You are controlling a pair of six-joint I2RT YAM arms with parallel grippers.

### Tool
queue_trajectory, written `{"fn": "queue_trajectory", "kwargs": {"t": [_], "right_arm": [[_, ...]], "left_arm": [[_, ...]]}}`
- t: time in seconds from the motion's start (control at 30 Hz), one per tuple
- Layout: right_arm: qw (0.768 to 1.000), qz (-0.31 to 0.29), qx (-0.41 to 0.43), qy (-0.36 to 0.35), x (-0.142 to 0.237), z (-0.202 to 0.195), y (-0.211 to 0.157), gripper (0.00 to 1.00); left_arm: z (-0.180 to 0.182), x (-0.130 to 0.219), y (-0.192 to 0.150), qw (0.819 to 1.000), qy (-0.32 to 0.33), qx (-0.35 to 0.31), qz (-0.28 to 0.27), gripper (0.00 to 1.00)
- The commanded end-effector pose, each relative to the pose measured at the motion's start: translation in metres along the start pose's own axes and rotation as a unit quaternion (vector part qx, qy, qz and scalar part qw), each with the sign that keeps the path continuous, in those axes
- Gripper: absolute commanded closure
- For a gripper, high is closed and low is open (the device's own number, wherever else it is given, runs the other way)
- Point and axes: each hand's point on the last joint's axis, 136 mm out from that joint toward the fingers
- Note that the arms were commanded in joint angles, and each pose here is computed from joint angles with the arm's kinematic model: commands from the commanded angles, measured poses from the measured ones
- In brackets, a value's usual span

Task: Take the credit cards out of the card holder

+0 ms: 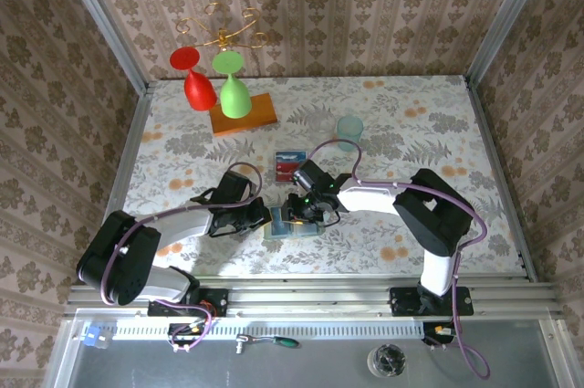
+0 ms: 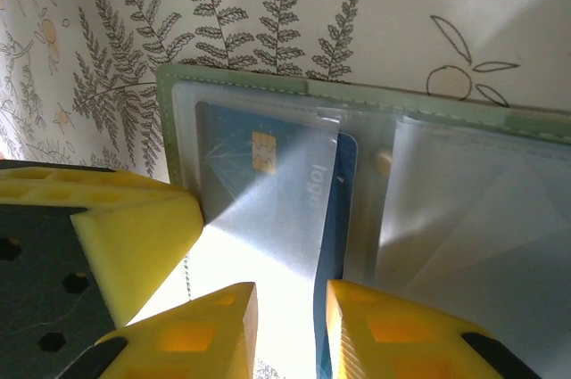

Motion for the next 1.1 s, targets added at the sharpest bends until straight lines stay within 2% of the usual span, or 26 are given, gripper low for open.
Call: {"fn": "queue_trajectory", "kwargs": {"t": [0.0,0.17,0.67,0.83,1.07], "right_arm": [[1.0,0.007,0.018,0.008,-0.002,0.01,0.0,0.73],[1.0,0.01,0.018,0.01,-0.004,0.01,-0.001,0.76],[1.0,0.018,0.018,0.013,-0.011,0.005,-0.006,0.77],[1.0,0.016,0.013,-0.009,-0.011,-0.005,-0.008,0.72],[0.998,0.015,0.023,-0.049,-0.008,-0.015,-0.011,0.71]], "left_arm": [[0.01,0.0,-0.005,1.0,0.011,0.006,0.006,1.0],[0.009,0.0,-0.005,1.0,0.01,0.006,0.006,1.0],[0.007,0.002,-0.004,1.0,0.009,0.004,0.004,1.0],[0.006,0.004,-0.004,1.0,0.008,0.002,0.002,1.0],[0.006,0.006,-0.004,1.0,0.01,0.001,0.001,0.97]]}}
Point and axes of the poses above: each hand's point on the last joint's axis, 136 mm out from that joint toward the fingers, its own x axis back along the fingers, its own z axis along the line the jaws close on, y = z × x, and after that the axes turned 3 degrees about -x, right-handed
